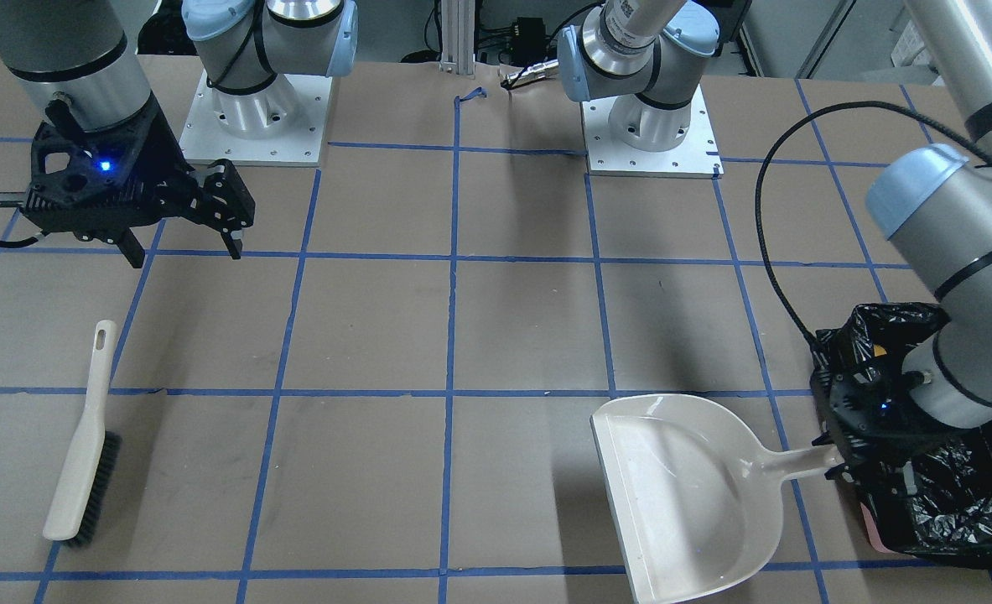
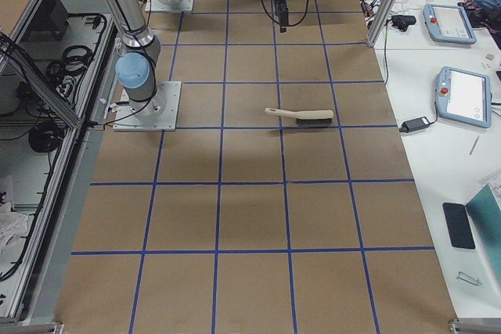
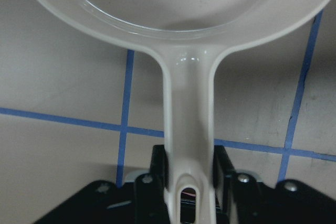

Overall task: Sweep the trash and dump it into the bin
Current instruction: 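Lower the dustpan back onto the table with the left gripper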

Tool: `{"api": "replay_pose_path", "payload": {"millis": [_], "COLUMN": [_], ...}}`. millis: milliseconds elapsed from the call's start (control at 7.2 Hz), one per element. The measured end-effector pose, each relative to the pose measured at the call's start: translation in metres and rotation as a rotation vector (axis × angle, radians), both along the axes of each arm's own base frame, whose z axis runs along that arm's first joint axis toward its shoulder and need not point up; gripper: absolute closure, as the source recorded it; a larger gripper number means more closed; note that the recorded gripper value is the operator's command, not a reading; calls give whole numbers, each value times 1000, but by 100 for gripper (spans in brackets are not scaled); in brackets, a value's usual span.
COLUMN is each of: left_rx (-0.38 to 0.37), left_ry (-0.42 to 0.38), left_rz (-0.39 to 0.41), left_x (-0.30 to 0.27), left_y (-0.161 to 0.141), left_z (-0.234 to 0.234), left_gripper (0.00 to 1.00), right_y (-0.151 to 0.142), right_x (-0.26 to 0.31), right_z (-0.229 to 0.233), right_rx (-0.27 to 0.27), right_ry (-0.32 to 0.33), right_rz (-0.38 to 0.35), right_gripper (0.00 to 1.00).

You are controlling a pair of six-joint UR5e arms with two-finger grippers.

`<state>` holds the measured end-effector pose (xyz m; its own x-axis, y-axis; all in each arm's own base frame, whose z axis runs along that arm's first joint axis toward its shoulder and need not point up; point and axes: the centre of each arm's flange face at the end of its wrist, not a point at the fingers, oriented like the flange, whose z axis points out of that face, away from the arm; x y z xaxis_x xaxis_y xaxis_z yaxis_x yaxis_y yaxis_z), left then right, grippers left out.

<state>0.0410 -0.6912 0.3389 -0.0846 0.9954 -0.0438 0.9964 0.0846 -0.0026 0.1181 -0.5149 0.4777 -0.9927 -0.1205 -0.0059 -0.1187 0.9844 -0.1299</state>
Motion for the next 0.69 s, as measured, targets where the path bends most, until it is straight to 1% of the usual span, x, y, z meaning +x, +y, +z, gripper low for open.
{"api": "replay_pose_path", "payload": {"millis": [139, 417, 556, 694], "left_rx": [36, 98, 121, 132], "left_ry": [-2, 13, 20, 25], "left_rz": [-40, -109, -134, -142], "left_x": [-3, -9, -10, -11], "left_y": [-2, 0, 3, 5], "left_z": [-23, -55, -67, -76], "left_gripper": [100, 100, 100, 100], "right_y": [0, 0, 0, 0], "right_x": [0, 0, 0, 0], "right_z": [0, 0, 0, 0], "right_rx": [0, 0, 0, 0], "right_ry": [0, 1, 1, 2], "right_rz": [0, 0, 0, 0], "right_gripper": [0, 0, 0, 0]}}
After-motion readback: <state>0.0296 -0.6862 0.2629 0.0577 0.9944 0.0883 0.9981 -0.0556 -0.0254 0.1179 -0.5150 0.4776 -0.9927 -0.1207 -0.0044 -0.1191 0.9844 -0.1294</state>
